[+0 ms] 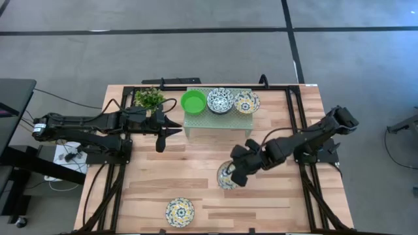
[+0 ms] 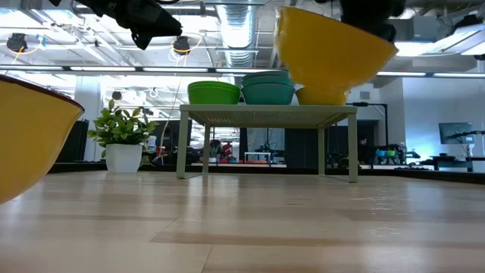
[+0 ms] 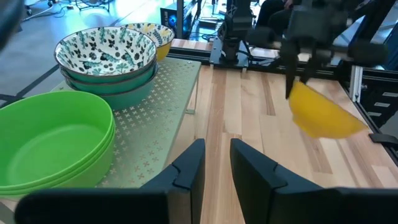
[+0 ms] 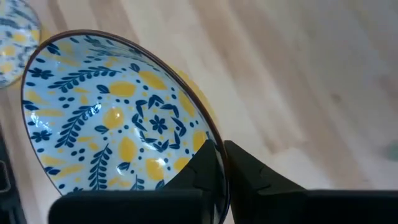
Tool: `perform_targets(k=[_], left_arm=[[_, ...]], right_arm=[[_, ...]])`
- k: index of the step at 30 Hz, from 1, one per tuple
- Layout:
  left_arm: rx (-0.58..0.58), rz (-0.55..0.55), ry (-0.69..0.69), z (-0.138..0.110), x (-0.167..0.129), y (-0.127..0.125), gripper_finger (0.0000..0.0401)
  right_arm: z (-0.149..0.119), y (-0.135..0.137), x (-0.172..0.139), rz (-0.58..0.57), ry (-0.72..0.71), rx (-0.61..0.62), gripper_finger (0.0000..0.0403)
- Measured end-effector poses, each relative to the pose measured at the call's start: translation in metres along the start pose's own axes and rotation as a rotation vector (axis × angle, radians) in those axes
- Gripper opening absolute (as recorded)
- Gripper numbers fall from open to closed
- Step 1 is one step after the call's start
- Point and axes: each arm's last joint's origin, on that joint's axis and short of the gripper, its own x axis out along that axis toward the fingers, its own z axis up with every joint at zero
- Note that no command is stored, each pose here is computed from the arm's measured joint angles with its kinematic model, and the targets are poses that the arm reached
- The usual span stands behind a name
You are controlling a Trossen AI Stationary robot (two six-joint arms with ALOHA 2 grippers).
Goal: Pick & Place Mini bowls
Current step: Stack the right yellow bowl on top of the yellow bowl on the shelf
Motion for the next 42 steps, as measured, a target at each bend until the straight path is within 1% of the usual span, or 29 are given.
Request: perform_targets(k=[2, 5, 9, 13, 15, 20, 23, 29, 33, 36, 39, 42], left_arm=[[0.0, 0.0, 0.0, 0.0, 0.0, 0.0, 0.0076], [0.0, 0.0, 0.0, 0.0, 0.0, 0.0, 0.0076], [0.0, 0.0, 0.0, 0.0, 0.0, 0.0, 0.0076], [0.0, 0.0, 0.0, 0.0, 0.0, 0.0, 0.0076], [0.0, 0.0, 0.0, 0.0, 0.0, 0.0, 0.0076], [0.0, 0.0, 0.0, 0.0, 0.0, 0.0, 0.0076], [0.0, 0.0, 0.0, 0.0, 0.0, 0.0, 0.0076], [0.0, 0.0, 0.0, 0.0, 0.0, 0.0, 0.0076], [0.0, 0.0, -0.001, 0.0, 0.0, 0.0, 0.0076], [0.0, 0.0, 0.0, 0.0, 0.0, 0.0, 0.0076], [0.0, 0.0, 0.0, 0.0, 0.0, 0.0, 0.0076], [0.0, 0.0, 0.0, 0.0, 0.0, 0.0, 0.0076]], right_arm=[[0.011, -0.005, -0.01, -0.041, 0.026, -0.011, 0.0017], [0.025, -0.018, -0.03, -0.13, 0.088, -0.011, 0.0008], [0.044, -0.041, -0.059, -0.294, 0.138, -0.001, 0.0009], [0.063, -0.067, -0.083, -0.417, 0.168, 0.045, 0.0009], [0.072, -0.081, -0.091, -0.465, 0.166, 0.075, 0.0005], [0.092, -0.119, -0.102, -0.483, 0.133, 0.113, 0.0006], [0.097, -0.143, -0.105, -0.529, 0.158, 0.173, 0.0006], [0.103, -0.18, -0.119, -0.548, 0.142, 0.225, 0.0006], [0.107, -0.198, -0.124, -0.506, 0.128, 0.267, 0.0006], [0.11, -0.209, -0.123, -0.447, 0.128, 0.319, 0.0006], [0.112, -0.22, -0.121, -0.379, 0.153, 0.315, 0.0006], [0.115, -0.232, -0.121, -0.371, 0.136, 0.357, 0.0006]])
